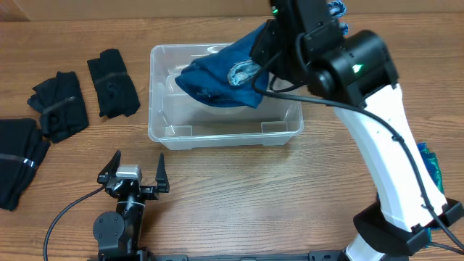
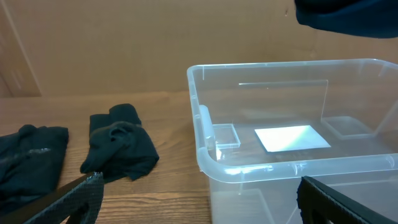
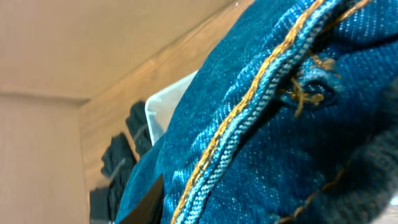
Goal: Pack container
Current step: 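Lift the jeans with the right gripper and carry them into the container, then lower the jeans into the container and open the right gripper, then press and tuck the jeans flat inside the container with the right gripper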
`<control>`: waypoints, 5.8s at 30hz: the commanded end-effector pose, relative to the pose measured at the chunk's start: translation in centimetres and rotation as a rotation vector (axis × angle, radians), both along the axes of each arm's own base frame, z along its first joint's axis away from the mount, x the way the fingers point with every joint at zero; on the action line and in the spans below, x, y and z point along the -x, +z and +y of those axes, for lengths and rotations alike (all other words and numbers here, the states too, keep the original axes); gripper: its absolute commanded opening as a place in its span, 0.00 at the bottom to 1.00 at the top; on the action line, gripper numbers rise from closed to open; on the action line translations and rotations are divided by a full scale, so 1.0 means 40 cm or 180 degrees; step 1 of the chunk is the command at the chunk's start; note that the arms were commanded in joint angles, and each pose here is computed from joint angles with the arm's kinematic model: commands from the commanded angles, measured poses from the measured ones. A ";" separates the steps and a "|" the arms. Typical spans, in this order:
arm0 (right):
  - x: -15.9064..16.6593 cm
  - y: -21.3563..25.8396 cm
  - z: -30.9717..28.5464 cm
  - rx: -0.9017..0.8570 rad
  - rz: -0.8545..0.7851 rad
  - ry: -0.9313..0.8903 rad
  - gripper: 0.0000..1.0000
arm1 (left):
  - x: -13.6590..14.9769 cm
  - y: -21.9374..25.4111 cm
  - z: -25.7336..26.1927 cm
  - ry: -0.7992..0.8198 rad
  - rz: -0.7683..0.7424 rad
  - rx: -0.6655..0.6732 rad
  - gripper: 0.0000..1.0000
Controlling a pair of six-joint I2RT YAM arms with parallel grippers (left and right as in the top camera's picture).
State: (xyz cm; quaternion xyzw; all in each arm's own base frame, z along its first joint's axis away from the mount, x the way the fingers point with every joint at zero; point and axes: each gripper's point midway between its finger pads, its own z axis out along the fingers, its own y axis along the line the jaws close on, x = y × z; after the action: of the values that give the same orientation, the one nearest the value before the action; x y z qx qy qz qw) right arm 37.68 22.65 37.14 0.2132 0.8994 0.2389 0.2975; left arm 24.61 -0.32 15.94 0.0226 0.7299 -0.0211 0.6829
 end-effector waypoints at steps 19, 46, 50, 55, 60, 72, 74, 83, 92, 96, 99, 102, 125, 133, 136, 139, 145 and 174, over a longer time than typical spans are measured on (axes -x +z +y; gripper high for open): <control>-0.222 -0.133 0.110 0.0089 -0.0471 -0.1118 0.04 | 0.001 0.000 0.007 0.0041 -0.0019 -0.0065 1.00; -0.303 -0.301 0.187 0.1009 -0.0535 -0.0244 0.11 | 0.001 0.000 0.007 0.0041 -0.0019 -0.0065 1.00; -0.298 -0.307 0.183 0.1038 -0.0495 -0.0233 0.30 | 0.001 0.000 0.007 0.0041 -0.0019 -0.0065 1.00; -0.273 -0.330 0.206 0.0937 -0.0312 -0.0025 0.57 | 0.001 0.000 0.007 0.0041 -0.0019 -0.0065 1.00; -0.236 -0.349 0.222 0.0853 -0.0091 0.0183 0.61 | 0.001 0.000 0.007 0.0041 -0.0019 -0.0065 1.00; -0.086 -0.263 0.172 0.1020 0.0180 0.0841 0.58 | 0.001 0.000 0.007 0.0041 -0.0019 -0.0065 1.00; -0.062 -0.265 0.157 0.1140 0.0251 0.0987 0.57 | 0.001 0.000 0.007 0.0041 -0.0019 -0.0065 1.00; -0.064 -0.321 0.138 0.1742 0.0182 0.1708 0.07 | 0.001 0.000 0.007 0.0041 -0.0019 -0.0065 1.00; -0.112 -0.408 0.145 0.1798 0.0101 0.2061 0.04 | 0.001 0.000 0.007 0.0041 -0.0019 -0.0065 1.00; -0.109 -0.480 0.161 0.1788 0.0145 0.2239 0.04 | 0.001 0.000 0.007 0.0041 -0.0019 -0.0065 1.00; -0.099 -0.545 0.168 0.1752 0.0230 0.2338 0.04 | 0.001 0.000 0.007 0.0041 -0.0019 -0.0065 1.00; -0.069 -0.626 0.172 0.1681 0.0386 0.2488 0.04 | 0.001 0.000 0.007 0.0041 -0.0019 -0.0065 1.00; -0.036 -0.537 0.225 0.1303 0.0321 0.2791 0.04 | 0.001 0.000 0.007 0.0041 -0.0019 -0.0065 1.00; -0.096 -0.553 0.085 0.1563 0.0550 0.2380 0.04 | 0.001 0.000 0.007 0.0041 -0.0019 -0.0065 1.00; -0.153 -0.553 -0.014 0.1538 0.0611 0.2088 0.04 | 0.001 0.000 0.007 0.0041 -0.0019 -0.0065 1.00; -0.208 -0.550 -0.122 0.1526 0.0627 0.1836 0.04 | 0.001 0.000 0.007 0.0041 -0.0019 -0.0065 1.00; -0.260 -0.548 -0.268 0.1458 0.0638 0.1596 0.04 | 0.001 0.000 0.007 0.0041 -0.0019 -0.0065 1.00; -0.077 -0.597 -0.385 0.1720 0.1766 0.1651 0.04 | 0.001 0.000 0.007 0.0041 -0.0019 -0.0065 1.00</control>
State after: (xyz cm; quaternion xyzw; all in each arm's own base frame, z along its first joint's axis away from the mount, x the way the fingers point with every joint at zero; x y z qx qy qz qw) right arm 41.82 7.95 12.51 -0.0595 0.9976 0.0078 0.0360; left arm 24.61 -0.32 15.94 0.0226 0.7299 -0.0211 0.6829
